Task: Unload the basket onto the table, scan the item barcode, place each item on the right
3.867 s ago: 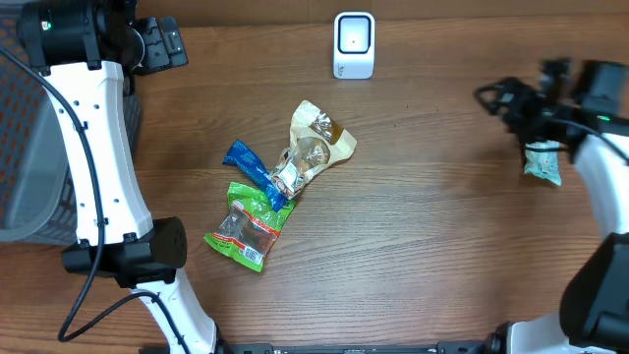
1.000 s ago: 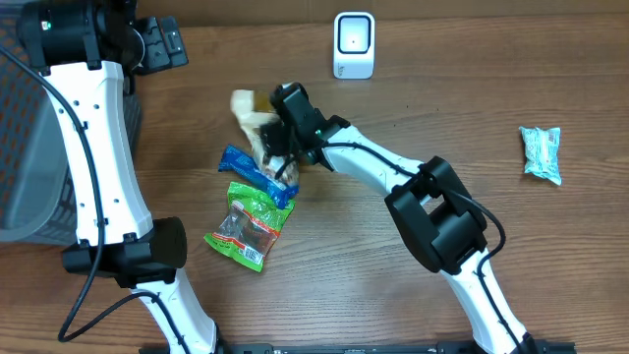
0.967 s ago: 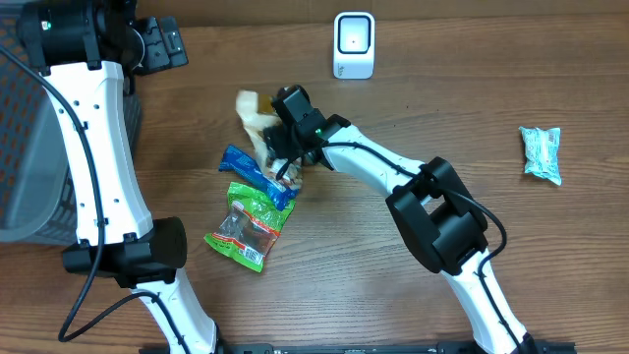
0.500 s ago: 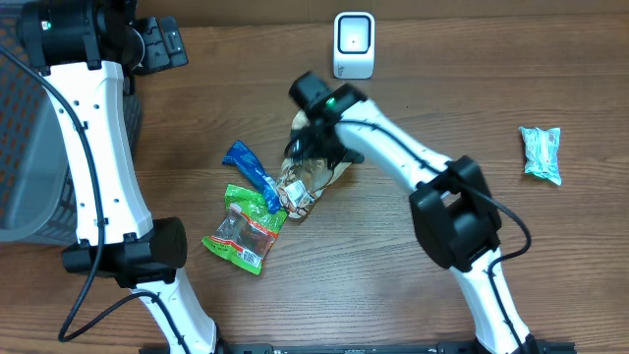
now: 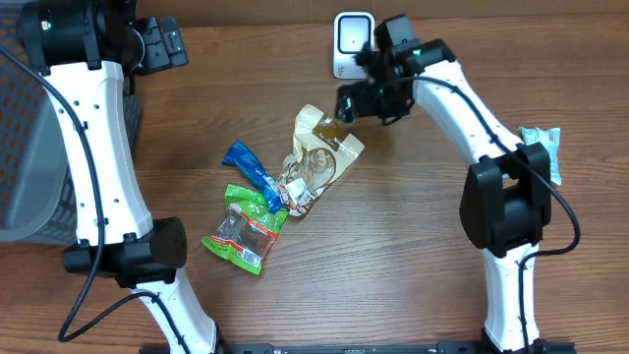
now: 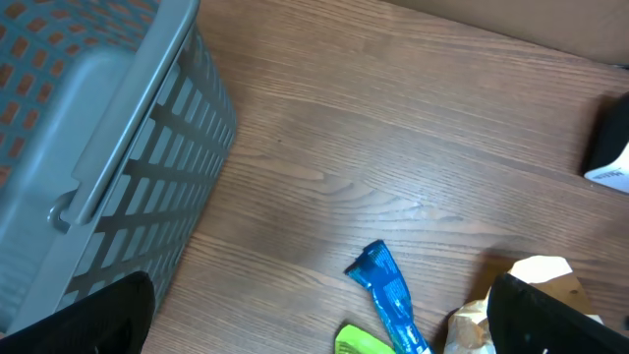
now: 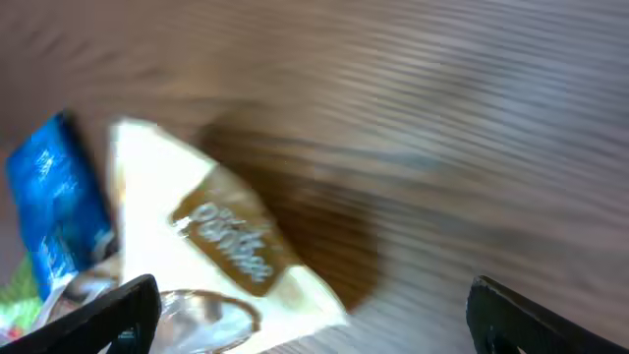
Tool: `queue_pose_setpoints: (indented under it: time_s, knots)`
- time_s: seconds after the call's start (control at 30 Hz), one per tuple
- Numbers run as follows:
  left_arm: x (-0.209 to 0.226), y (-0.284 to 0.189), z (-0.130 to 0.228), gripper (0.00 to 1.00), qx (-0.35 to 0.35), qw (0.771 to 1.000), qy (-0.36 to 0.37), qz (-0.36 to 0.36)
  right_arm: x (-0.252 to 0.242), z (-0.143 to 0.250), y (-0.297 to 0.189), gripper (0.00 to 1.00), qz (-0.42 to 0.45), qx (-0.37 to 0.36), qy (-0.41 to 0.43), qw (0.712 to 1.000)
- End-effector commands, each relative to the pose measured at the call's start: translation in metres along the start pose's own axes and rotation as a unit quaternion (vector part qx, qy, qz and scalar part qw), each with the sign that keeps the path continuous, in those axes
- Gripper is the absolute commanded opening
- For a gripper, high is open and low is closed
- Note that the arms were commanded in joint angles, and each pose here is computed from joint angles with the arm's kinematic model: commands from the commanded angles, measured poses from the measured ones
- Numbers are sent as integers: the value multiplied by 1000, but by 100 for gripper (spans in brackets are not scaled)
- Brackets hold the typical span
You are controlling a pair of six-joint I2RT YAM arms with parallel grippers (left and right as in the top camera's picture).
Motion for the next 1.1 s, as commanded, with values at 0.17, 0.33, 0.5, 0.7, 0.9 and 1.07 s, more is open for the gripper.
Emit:
queue_pose_setpoints:
  time_s: [0.17, 0.33, 0.5, 0.7, 0.9, 1.07]
  knots:
    - [-1, -15, -2, 100, -19, 1000, 7, 2, 31, 39, 42, 100, -84, 38, -101, 991]
    - [-1, -15, -2, 100, -19, 1000, 7, 2, 63, 56, 49, 100, -185, 73, -80, 977]
    - [-1, -15, -2, 100, -19, 1000, 7, 2, 76, 70, 65, 95, -136, 104, 11, 985]
    - [-1, -15, -2, 100, -19, 1000, 7, 2, 59, 90, 99, 88, -17, 95, 182, 979]
    - [-1, -15, -2, 100, -19, 1000, 7, 2, 42, 100, 110, 76, 24, 86, 267, 960]
    - [-1, -15, -2, 100, -19, 1000, 7, 2, 41, 101, 111, 49, 38, 79, 273, 958]
Point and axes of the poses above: each gripper's point midway between its finger pads, its own y axis out along the fingers, its own x axis along the line the jaws close on, z = x × y, the point moved 3 cm from there along -y, back along the fingers, and after that the axes turned 4 degrees about y, right-handed, at the moved point
